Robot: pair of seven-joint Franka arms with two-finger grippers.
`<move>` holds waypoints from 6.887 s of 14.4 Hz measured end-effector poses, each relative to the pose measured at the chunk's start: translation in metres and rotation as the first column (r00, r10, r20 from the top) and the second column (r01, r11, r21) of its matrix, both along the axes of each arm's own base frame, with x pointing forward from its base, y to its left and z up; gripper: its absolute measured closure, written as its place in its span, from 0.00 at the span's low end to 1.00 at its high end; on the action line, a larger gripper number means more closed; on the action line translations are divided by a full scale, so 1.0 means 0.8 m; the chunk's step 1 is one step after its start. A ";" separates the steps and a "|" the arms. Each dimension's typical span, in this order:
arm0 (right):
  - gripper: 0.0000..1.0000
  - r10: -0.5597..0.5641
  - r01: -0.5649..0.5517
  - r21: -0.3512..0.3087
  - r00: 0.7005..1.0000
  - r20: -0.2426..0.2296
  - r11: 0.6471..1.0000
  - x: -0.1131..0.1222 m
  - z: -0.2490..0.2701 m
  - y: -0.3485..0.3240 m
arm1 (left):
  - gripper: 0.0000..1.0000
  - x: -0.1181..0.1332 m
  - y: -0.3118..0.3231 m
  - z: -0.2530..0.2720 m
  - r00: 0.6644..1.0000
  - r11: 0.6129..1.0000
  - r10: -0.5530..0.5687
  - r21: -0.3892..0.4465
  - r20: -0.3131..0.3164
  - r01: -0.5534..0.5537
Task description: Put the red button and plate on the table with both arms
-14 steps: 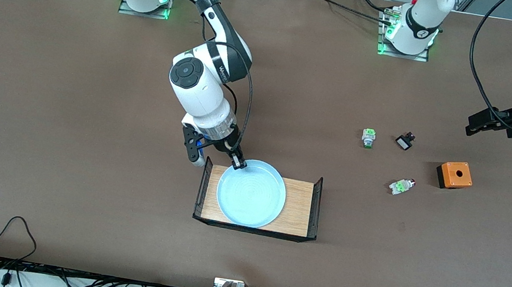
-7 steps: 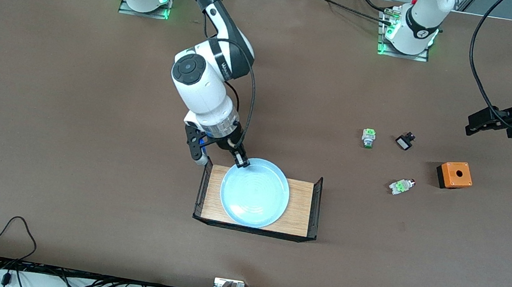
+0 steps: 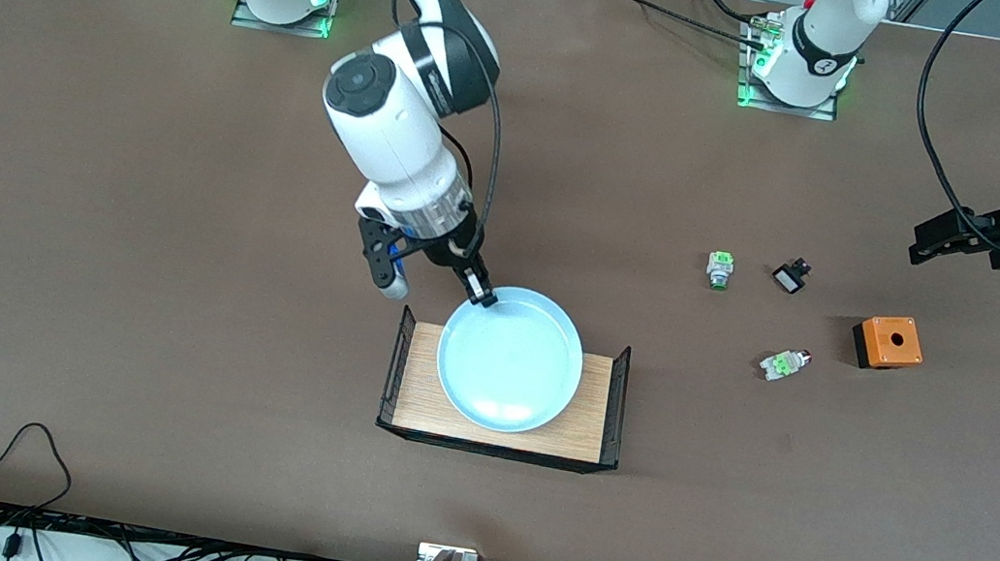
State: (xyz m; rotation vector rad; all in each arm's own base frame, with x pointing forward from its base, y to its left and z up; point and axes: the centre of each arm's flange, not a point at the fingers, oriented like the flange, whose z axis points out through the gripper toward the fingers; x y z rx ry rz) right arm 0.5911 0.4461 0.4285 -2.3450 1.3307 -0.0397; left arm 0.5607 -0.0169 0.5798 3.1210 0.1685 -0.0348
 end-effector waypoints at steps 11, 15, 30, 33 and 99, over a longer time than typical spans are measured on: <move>0.97 0.330 -0.346 -0.145 0.936 -0.123 0.927 0.026 0.092 -0.180 | 0.00 -0.002 0.000 -0.001 1.000 1.000 0.000 0.000 -0.013 0.000; 0.97 0.468 -0.499 -0.153 0.861 -0.199 0.853 0.045 0.058 -0.289 | 0.00 -0.002 0.000 -0.001 1.000 1.000 0.000 0.000 -0.013 0.000; 0.97 0.837 -0.886 -0.107 0.461 -0.296 0.450 -0.007 -0.066 -0.553 | 0.00 -0.002 0.000 -0.001 1.000 1.000 0.000 0.000 -0.014 0.000; 0.97 0.862 -0.906 -0.105 0.422 -0.279 0.410 -0.020 -0.088 -0.579 | 0.00 -0.002 0.000 -0.001 1.000 1.000 0.000 0.000 -0.014 0.000; 0.00 0.801 -0.880 -0.267 0.470 -0.371 0.393 0.010 0.156 -0.571 | 0.00 -0.006 -0.026 0.004 0.999 0.999 -0.039 0.005 -0.028 0.040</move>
